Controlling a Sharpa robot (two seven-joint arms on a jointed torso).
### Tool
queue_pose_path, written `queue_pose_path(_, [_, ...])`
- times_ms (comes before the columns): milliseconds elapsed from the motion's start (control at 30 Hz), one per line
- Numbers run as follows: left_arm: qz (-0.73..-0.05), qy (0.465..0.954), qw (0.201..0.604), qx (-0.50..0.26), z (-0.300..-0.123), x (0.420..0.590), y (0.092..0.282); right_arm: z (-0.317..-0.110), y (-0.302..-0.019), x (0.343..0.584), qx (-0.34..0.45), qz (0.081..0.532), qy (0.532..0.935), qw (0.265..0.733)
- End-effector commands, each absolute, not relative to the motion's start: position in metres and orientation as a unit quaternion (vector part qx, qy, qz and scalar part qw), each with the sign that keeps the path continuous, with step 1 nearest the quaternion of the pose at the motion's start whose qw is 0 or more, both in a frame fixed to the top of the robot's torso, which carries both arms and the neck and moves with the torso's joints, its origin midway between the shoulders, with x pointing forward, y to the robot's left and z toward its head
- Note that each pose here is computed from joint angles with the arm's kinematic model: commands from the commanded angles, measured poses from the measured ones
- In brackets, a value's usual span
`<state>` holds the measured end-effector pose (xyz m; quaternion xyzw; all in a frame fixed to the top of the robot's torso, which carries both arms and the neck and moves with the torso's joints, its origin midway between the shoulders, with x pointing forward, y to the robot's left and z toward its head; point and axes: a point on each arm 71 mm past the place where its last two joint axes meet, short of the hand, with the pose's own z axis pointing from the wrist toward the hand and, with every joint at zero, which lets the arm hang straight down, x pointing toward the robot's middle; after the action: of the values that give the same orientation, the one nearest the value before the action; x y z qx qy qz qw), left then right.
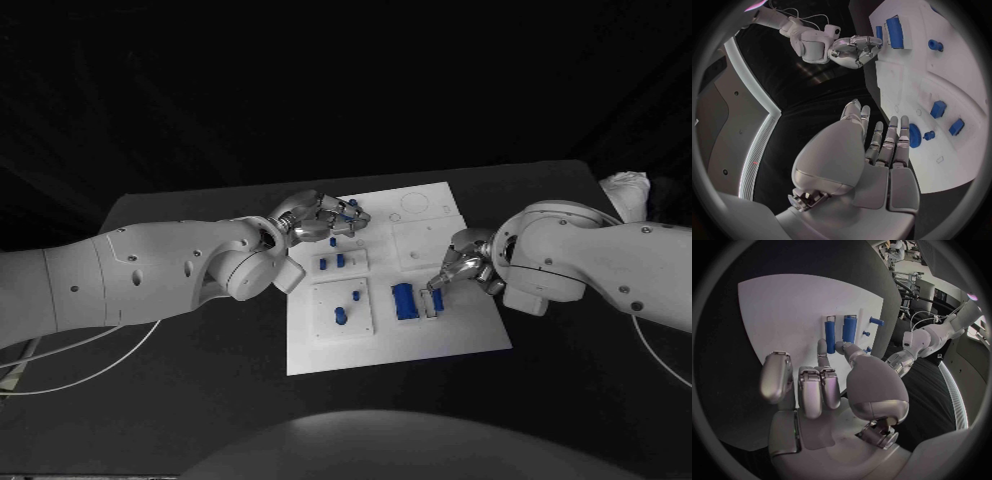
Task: Assemble the parts on the task board
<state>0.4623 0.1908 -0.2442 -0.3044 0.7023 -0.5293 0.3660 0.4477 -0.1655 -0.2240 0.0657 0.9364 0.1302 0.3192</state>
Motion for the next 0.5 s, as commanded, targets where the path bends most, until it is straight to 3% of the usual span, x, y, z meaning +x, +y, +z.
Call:
queue_pose_path(33, [-0.536,0.704,0.359,-0.298,-0.2438,0.4615,0.1877,-0.2254,-0.1637,0.4478,0.067,0.130,0.940,0.310])
queue_pose_path(500, [-0.536,0.705,0.357,-0.298,-0.2443,0.4614,0.1867,-0.2278,-0.1551,0.4494,0.063,0.132,0.942,0.302])
